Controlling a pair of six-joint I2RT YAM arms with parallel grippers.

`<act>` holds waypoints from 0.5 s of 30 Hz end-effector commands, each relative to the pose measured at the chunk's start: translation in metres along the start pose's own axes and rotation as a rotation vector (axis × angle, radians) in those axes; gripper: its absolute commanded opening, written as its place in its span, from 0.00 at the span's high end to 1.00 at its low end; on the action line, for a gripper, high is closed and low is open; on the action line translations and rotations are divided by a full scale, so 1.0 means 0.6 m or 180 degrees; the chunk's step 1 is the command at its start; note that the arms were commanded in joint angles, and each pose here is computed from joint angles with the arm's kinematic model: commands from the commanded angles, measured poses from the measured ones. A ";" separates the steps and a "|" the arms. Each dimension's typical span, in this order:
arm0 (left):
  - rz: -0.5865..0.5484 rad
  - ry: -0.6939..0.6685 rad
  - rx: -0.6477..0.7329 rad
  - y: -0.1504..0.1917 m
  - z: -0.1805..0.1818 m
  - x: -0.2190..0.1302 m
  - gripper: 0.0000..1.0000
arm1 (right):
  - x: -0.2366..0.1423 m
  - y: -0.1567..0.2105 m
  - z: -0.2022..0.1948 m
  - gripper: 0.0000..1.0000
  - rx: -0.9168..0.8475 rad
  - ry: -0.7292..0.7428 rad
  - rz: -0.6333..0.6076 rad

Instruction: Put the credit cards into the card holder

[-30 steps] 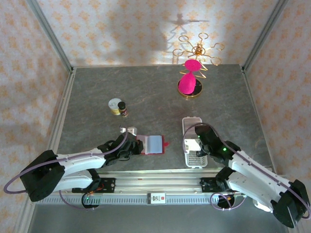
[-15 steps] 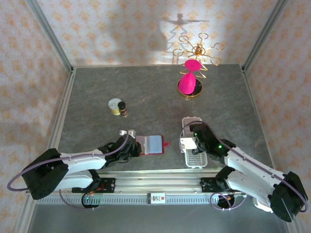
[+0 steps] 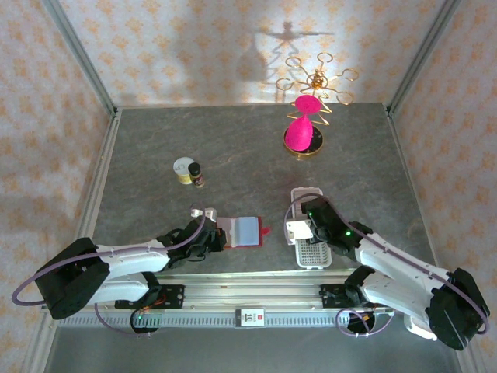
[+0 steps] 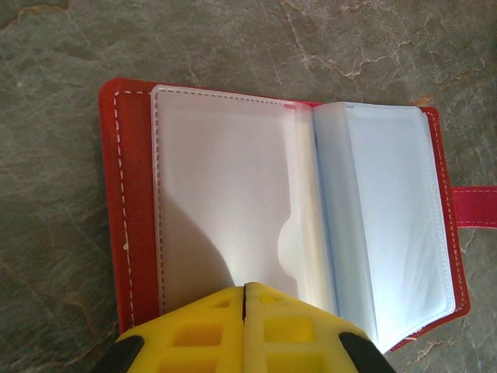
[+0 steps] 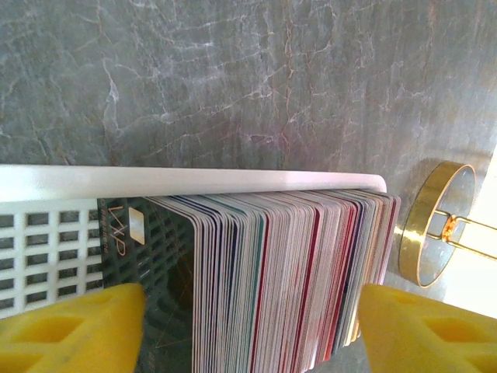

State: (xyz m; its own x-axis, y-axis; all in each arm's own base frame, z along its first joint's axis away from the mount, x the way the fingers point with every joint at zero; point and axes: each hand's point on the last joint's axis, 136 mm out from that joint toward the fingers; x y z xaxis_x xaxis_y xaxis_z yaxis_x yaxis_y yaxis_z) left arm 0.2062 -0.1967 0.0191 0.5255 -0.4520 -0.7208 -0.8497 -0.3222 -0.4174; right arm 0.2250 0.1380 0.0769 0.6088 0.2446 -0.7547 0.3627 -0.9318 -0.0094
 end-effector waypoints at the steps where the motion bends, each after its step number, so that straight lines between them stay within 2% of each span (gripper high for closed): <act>1: 0.0027 -0.0065 -0.0009 0.011 0.016 0.002 0.93 | 0.004 0.008 0.010 0.33 -0.0003 -0.0017 0.0068; 15: 0.0041 -0.0044 -0.0027 0.012 0.013 0.003 0.96 | -0.001 0.012 0.017 0.64 -0.0032 -0.0087 0.0095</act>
State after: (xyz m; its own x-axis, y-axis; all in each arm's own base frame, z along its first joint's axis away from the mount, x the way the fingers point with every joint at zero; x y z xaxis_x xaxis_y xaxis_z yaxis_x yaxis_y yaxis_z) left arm 0.2065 -0.1973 0.0194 0.5286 -0.4574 -0.7151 -0.8479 -0.3244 -0.4193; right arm 0.2200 0.1334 0.0699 0.5910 0.2271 -0.7740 0.3696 -0.9291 0.0096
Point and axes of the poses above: each hand's point on the last joint's axis, 136 mm out from that joint toward the fingers, its own x axis out along the fingers, its own z axis along the line the jaws close on, y = z × x, and after that the axes turned 6 degrees about -x, right-handed
